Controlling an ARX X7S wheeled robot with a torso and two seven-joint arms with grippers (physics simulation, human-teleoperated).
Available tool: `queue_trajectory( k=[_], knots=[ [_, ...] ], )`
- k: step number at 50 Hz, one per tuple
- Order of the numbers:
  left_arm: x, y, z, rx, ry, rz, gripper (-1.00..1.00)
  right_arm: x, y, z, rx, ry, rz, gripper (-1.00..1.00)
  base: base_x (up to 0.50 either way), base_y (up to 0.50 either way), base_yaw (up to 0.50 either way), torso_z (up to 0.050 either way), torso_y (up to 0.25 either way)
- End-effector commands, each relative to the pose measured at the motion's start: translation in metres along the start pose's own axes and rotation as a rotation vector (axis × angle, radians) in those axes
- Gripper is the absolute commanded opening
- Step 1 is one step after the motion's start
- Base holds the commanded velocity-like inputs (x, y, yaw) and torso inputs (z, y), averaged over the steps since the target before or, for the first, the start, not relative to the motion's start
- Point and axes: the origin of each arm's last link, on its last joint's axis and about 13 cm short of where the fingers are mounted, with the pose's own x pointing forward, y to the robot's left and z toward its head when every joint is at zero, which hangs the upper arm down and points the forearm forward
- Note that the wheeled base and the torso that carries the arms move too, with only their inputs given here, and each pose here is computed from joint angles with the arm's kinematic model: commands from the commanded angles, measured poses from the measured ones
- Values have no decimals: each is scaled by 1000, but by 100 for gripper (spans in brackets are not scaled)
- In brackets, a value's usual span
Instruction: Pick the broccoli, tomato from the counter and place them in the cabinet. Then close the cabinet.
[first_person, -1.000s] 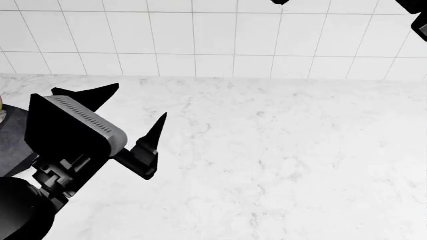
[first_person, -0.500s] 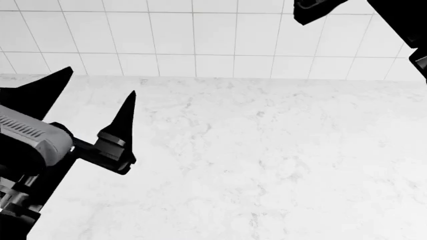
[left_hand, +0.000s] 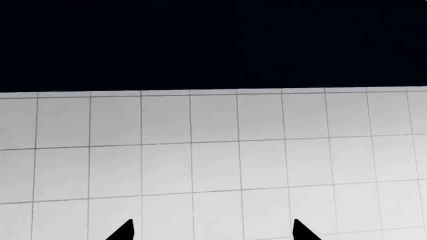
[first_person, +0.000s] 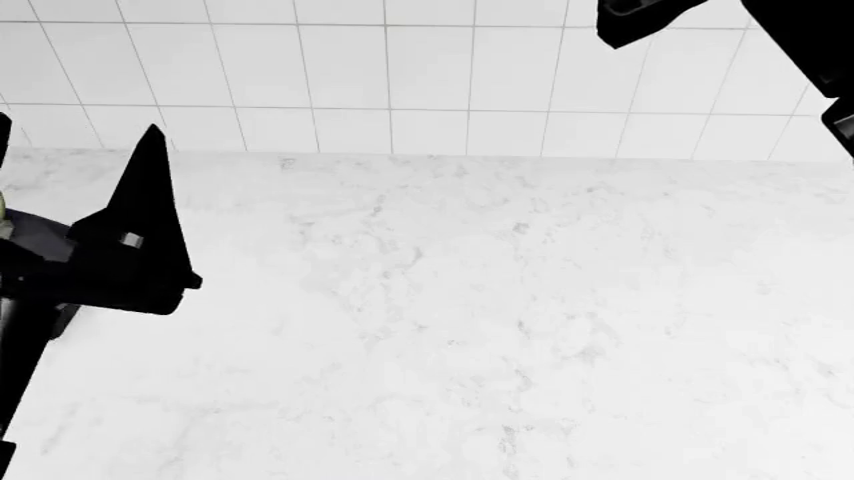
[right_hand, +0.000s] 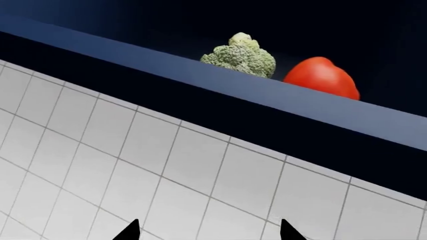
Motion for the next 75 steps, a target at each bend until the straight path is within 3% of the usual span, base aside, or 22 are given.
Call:
queue_trajectory(
  k=[1, 17, 31, 49, 75],
  knots=[
    [-9, -2, 8, -41, -40, 87, 100, 0, -1, -1, 1, -2, -6, 100, 0, 0, 0, 0, 0],
    [-16, 4, 28, -135, -162, 245, 100, 1, -2, -2, 2, 0, -6, 100, 0, 0, 0, 0, 0],
    [-15, 10, 50, -184, -269, 293, 100, 1, -1, -1, 2, 0, -4, 100, 0, 0, 0, 0, 0],
    [-1, 25, 75, -253, -363, 421, 100, 3, 0, -1, -2, 2, 1, 100, 0, 0, 0, 0, 0],
    [22, 34, 107, -337, -476, 490, 100, 5, 1, -1, -2, 2, 6, 100, 0, 0, 0, 0, 0]
  ],
)
